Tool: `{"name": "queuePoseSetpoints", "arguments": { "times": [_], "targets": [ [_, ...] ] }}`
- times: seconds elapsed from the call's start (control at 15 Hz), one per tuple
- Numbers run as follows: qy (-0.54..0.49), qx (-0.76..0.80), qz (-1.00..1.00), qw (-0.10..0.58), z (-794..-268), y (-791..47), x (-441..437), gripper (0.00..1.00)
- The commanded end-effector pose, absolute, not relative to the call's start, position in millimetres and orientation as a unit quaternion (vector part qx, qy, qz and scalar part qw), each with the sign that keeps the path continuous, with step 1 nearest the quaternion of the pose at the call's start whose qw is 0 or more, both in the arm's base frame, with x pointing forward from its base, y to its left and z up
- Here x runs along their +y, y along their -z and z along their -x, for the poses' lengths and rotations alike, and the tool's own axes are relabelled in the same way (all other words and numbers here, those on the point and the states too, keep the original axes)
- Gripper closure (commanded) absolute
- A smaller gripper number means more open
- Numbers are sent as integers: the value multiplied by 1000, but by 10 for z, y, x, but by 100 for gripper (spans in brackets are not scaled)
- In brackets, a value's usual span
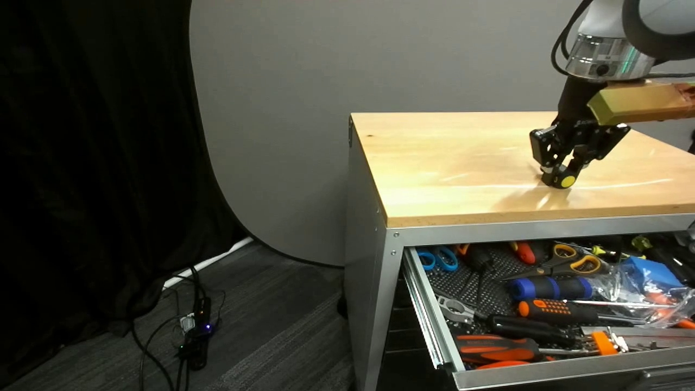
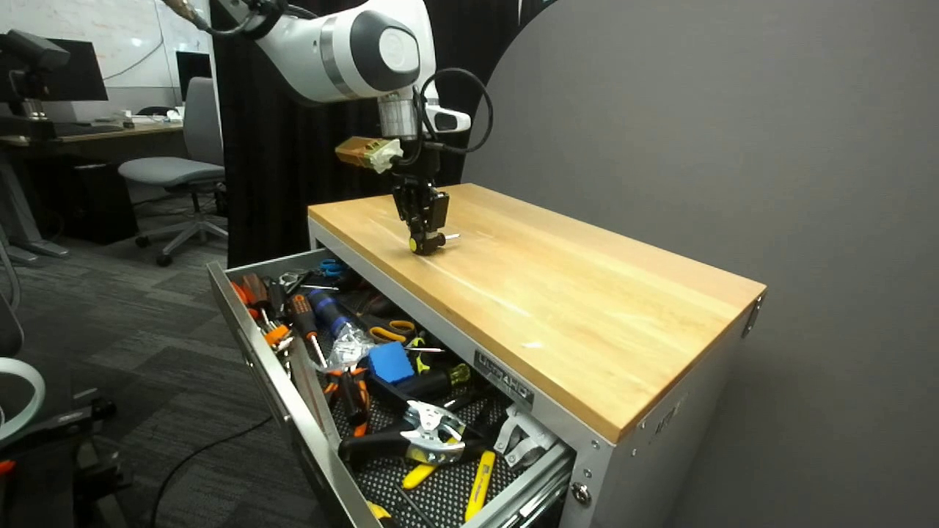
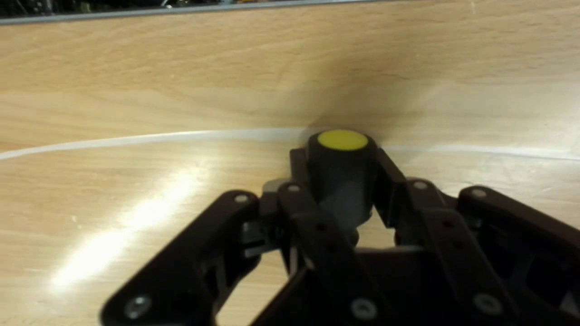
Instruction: Put the screwdriver in the open drawer and then close the drawer
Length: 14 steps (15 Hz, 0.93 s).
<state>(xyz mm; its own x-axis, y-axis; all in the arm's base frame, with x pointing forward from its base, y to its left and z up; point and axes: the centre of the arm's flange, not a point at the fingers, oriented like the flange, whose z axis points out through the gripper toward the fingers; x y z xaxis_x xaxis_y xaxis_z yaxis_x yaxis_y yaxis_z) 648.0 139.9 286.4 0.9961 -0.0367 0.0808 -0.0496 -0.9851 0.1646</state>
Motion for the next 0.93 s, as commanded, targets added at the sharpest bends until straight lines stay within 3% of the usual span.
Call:
{"name": "queuePoseSetpoints", "arguments": {
  "times": [0.0,0.33,0.87],
  "targets": [
    [-28,-37,-992,115,-6340,-3009,1117,88],
    [22,-59,-984,167,-5815,-2957,539,87],
    [64,-99,-980,161,-5321,-2676,223,87]
  ]
}}
